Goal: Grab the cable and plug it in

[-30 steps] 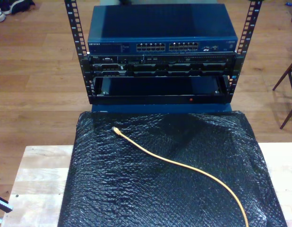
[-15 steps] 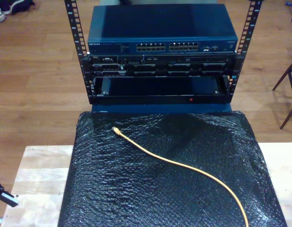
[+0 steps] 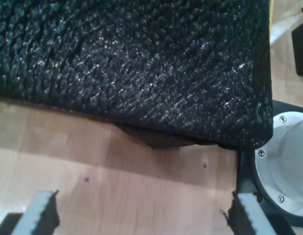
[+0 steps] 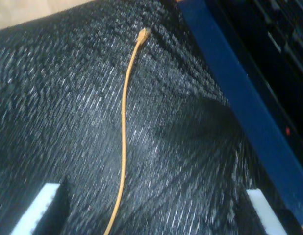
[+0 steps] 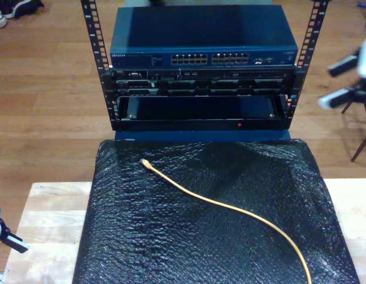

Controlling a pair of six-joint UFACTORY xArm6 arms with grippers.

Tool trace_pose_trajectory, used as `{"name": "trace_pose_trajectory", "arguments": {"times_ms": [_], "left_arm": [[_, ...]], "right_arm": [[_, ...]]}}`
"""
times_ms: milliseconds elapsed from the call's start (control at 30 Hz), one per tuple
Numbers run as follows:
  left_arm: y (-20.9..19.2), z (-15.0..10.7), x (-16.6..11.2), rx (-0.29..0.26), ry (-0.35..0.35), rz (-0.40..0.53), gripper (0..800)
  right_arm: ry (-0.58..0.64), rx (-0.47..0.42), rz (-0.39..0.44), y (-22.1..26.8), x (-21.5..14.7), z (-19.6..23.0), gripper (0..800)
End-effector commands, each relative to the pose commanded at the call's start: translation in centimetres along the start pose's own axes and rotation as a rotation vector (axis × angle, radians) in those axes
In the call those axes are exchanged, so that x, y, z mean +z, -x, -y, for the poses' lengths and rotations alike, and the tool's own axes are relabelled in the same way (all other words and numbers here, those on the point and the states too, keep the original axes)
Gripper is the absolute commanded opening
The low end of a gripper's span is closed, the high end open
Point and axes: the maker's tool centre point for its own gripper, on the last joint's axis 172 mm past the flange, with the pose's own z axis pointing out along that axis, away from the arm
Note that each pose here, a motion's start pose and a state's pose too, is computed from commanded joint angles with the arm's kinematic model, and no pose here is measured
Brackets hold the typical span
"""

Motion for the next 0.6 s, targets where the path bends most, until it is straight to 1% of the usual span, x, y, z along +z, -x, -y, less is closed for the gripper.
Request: {"name": "trace_pose_trajectory", "arguments": {"times_ms": [133, 267, 467, 600], "left_arm": [[0.0, 0.0, -0.1, 0.001, -0.006, 0.003, 800], [-0.1, -0.1, 0.0, 0.0, -0.002, 0.0, 800], [0.0, -0.3, 0.4, -0.002, 0.004, -0.004, 800], [0.0, -0.3, 0.4, -0.002, 0.004, -0.004, 800]], "right_arm": [[-0.016, -0.009, 0.02, -1.7, 1.6, 0.5, 793], [0.006, -0.018, 0.049, -3.3, 3.4, 0.6, 794], [-0.017, -0.025, 0.168, -4.8, 7.1, 2.5, 794], [-0.034, -0.061, 0.245, -6.3, 9.8, 4.0, 796]]}}
